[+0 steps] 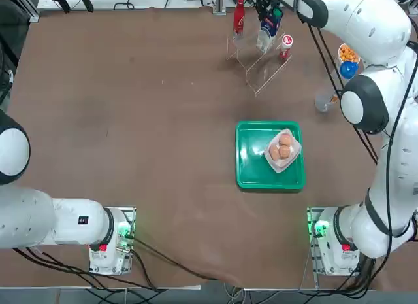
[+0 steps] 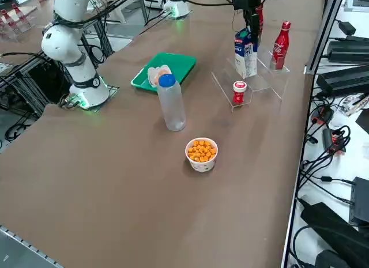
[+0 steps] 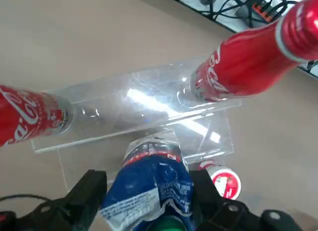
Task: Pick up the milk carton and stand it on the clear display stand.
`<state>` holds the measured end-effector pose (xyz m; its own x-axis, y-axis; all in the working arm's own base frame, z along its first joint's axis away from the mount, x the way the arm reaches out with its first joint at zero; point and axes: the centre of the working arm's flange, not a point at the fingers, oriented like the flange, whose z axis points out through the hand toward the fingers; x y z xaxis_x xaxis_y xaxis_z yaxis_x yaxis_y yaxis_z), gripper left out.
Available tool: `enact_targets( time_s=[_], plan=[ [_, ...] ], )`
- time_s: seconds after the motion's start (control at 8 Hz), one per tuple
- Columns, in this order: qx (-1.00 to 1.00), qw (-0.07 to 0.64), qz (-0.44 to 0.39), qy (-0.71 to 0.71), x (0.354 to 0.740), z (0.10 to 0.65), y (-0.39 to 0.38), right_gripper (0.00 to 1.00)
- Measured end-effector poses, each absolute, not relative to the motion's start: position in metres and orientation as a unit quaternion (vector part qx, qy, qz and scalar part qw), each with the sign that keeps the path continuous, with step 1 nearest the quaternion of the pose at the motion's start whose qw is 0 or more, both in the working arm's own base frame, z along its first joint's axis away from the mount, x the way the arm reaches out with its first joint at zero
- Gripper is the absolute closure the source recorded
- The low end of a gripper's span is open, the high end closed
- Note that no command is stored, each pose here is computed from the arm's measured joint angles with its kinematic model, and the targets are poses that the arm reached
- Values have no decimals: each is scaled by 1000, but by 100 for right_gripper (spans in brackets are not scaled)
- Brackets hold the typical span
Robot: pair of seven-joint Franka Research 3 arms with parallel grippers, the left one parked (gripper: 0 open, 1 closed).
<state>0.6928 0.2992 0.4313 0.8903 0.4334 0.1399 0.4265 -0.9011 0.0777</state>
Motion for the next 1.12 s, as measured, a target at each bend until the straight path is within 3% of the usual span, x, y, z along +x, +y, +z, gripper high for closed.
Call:
enact_targets(
  time_s=[0.5, 1.12],
  plan=[
    [973, 19, 101, 204, 698, 436, 298, 6],
    [974, 10, 137, 182, 705, 449, 299, 4]
  ],
)
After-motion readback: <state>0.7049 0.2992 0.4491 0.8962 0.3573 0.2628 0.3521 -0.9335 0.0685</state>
